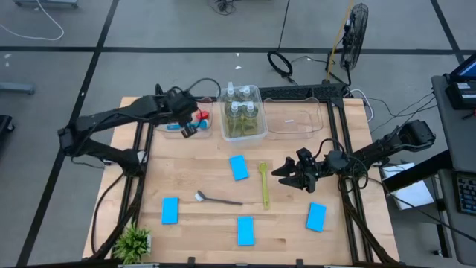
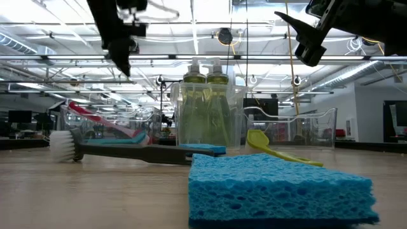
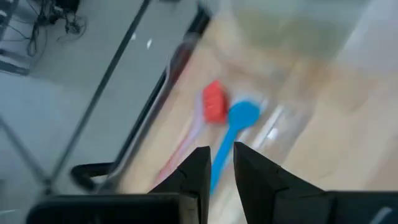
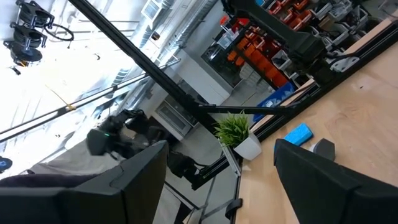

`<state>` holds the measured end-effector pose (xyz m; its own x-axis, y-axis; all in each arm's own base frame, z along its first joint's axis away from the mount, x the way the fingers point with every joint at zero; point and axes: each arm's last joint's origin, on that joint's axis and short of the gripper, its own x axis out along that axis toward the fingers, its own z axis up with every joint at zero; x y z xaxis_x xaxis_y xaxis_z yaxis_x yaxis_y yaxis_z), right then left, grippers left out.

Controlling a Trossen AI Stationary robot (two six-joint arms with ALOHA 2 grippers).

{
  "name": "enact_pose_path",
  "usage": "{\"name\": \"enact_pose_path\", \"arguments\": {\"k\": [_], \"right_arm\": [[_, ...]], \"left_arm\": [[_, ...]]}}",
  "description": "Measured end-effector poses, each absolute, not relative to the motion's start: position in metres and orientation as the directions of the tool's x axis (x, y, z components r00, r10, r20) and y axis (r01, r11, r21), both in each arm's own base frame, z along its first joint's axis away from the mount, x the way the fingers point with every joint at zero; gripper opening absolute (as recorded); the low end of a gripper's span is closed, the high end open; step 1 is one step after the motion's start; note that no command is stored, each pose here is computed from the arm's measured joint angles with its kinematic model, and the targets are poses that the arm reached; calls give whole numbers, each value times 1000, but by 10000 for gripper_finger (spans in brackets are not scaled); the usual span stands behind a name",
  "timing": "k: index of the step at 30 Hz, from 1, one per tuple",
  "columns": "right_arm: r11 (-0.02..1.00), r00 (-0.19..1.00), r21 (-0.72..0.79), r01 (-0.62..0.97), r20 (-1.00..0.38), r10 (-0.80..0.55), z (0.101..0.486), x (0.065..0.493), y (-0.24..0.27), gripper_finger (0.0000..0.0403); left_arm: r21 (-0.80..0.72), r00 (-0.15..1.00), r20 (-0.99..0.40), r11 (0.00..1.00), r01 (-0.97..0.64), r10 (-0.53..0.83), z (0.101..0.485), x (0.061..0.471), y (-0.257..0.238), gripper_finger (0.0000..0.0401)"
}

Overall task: Pick & Place Kitchen Sink Supplies
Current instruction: Put the yellow and green dish brush into the left transparent bin

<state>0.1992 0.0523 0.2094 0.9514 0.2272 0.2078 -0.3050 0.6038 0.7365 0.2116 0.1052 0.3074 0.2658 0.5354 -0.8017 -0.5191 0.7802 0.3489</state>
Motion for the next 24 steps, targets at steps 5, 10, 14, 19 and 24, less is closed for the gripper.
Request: {"name": "enact_pose_path", "arguments": {"k": [5,10,14,19,24], "right_arm": [[626,950,716,-309,208,232,209,199,53,279],[673,950,671,-312,207,233,209,199,53,279],[692,960,668,-273,140,244,208,204,55,279],[707,947,679,-197,-54,316,211,218,61,279],[756,899,652,-60,-294,325,226,230,70,279]], "left_arm": [[124,427,-760,753,-646,491,341,202,72,74],[-177,566,-757,731,-659,326,351,196,42,74],[-237,599,-755,741,-628,266,349,201,19,74],[-259,634,-728,751,-607,261,329,210,-3,74],[-285,651,-721,755,-591,237,305,212,-16,74]]}}
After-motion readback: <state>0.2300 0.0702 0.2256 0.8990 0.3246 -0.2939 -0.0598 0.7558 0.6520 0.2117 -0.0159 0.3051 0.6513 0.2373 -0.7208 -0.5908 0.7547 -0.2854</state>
